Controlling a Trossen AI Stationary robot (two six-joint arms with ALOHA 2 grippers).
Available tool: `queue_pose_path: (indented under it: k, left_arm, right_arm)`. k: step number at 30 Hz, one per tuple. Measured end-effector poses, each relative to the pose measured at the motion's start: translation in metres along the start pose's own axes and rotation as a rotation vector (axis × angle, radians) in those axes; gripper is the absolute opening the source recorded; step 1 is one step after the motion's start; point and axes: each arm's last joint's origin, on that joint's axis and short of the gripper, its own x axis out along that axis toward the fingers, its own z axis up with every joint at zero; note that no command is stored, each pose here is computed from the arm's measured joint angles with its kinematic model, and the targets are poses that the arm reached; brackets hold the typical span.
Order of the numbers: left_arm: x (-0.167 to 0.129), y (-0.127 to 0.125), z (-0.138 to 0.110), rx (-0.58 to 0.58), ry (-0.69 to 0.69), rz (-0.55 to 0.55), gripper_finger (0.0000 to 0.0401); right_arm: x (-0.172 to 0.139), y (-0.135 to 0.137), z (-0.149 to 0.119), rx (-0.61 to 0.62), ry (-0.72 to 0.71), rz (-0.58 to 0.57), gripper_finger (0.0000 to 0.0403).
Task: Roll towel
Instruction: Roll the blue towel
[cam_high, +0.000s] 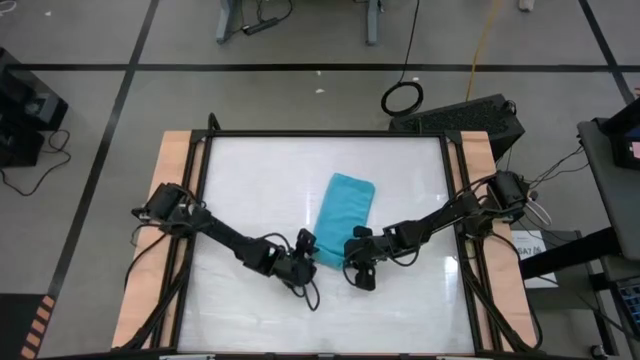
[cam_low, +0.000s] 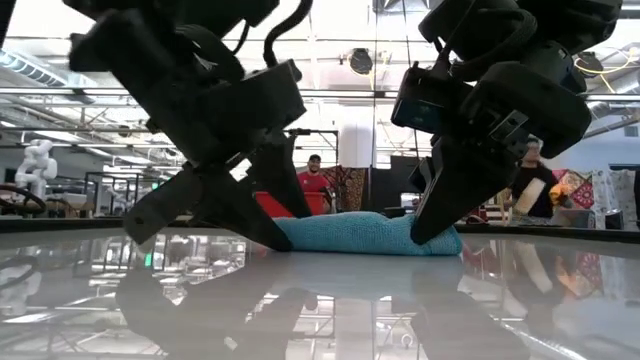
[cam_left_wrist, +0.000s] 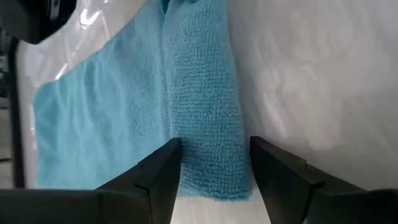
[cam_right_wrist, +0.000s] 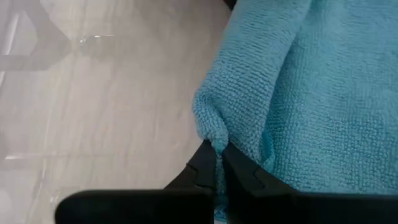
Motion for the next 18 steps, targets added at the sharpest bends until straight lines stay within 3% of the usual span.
queue_pose_path:
  k: [4,10,14,18]
  left_arm:
    - [0.006,0.007,-0.006,-0.02,-0.01,-0.062,0.0161]
    - [0.009,0.008,-0.009,0.035,-0.047,-0.171,0.0021]
    - [0.009,0.015,-0.009,-0.017,-0.086,-0.245,0.0016]
    - [0.009,0.031,-0.01,-0.181,-0.183,-0.437,0.0011]
  right_arm:
    - [0.0,0.002,-0.001,-0.005,0.003,0.015,0.0]
    - [-0.003,0.009,-0.001,-0.017,0.005,0.055,0.0]
    - [-0.015,0.016,0.003,-0.04,-0.021,0.08,0.0]
    - [-0.033,0.021,0.006,-0.049,-0.032,0.059,0.0]
